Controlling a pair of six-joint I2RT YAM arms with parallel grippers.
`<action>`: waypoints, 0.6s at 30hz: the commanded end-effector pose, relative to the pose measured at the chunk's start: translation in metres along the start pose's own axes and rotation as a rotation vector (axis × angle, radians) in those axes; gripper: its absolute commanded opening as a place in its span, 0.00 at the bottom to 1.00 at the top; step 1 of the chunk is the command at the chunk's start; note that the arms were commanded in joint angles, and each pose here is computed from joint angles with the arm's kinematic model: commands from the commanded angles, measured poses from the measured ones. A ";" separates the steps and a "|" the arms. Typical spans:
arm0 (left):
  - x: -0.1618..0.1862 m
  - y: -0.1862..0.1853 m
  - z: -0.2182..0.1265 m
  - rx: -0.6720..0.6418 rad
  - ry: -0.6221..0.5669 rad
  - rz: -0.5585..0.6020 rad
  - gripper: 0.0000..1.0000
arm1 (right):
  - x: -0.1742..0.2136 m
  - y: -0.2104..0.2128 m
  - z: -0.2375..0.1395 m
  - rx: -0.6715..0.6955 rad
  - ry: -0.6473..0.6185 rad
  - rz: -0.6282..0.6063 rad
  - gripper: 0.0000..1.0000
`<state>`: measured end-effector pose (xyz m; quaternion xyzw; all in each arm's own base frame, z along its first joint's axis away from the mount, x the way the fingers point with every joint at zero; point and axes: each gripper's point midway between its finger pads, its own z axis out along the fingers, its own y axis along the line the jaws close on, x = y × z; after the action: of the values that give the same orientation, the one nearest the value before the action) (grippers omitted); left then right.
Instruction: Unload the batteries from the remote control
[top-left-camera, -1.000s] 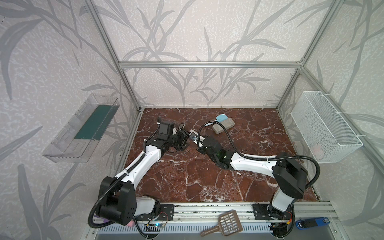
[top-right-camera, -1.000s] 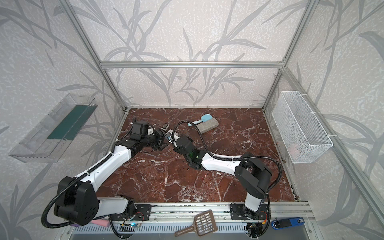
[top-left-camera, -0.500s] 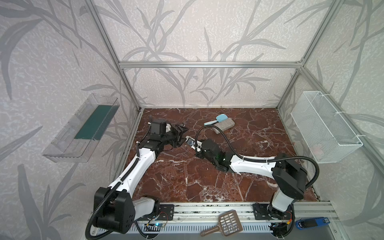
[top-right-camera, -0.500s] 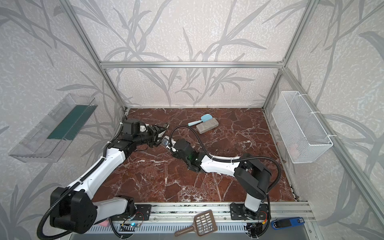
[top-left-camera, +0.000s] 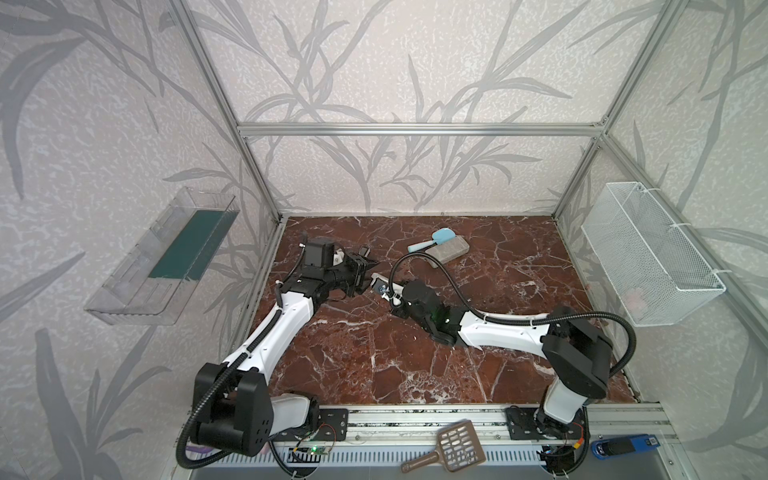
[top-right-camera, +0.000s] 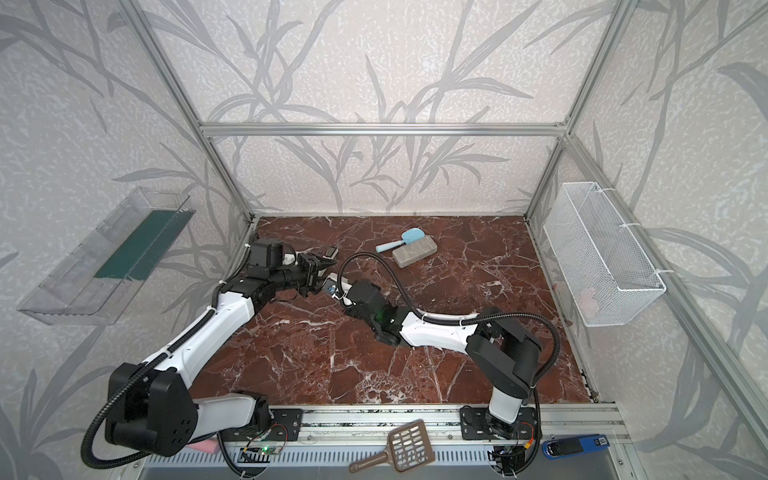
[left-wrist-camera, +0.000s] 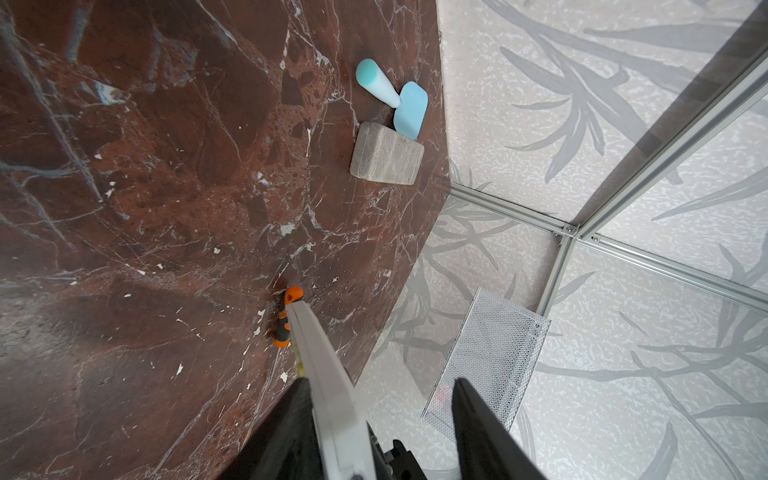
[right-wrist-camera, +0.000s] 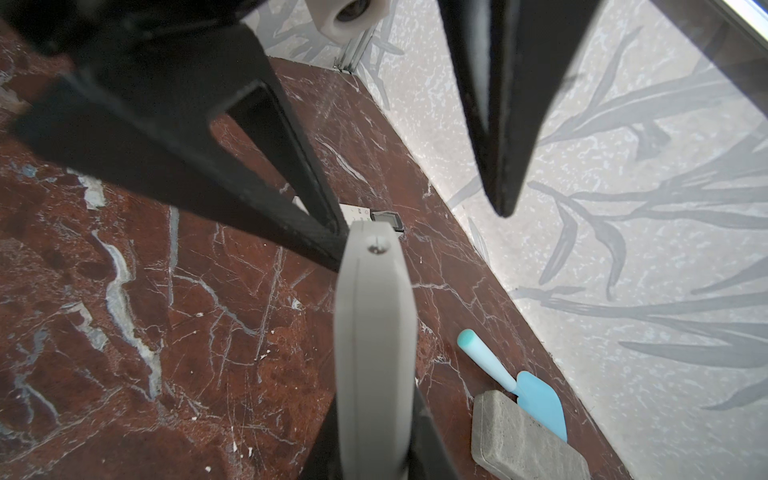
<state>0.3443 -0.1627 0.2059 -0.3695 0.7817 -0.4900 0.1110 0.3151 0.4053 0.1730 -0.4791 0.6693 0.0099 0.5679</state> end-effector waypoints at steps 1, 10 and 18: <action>0.011 -0.004 0.007 0.014 0.057 -0.006 0.49 | -0.020 0.012 0.003 -0.026 -0.050 -0.025 0.00; 0.014 -0.003 0.016 0.009 0.093 0.002 0.32 | -0.021 0.016 0.005 -0.054 -0.026 -0.045 0.08; 0.016 -0.007 0.019 0.012 0.119 0.025 0.11 | -0.024 0.013 0.004 -0.054 -0.017 -0.067 0.32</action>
<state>0.3416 -0.1735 0.1807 -0.3761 0.7918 -0.4769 0.0647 0.3211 0.4070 0.1695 -0.5023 0.6653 -0.0259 0.5517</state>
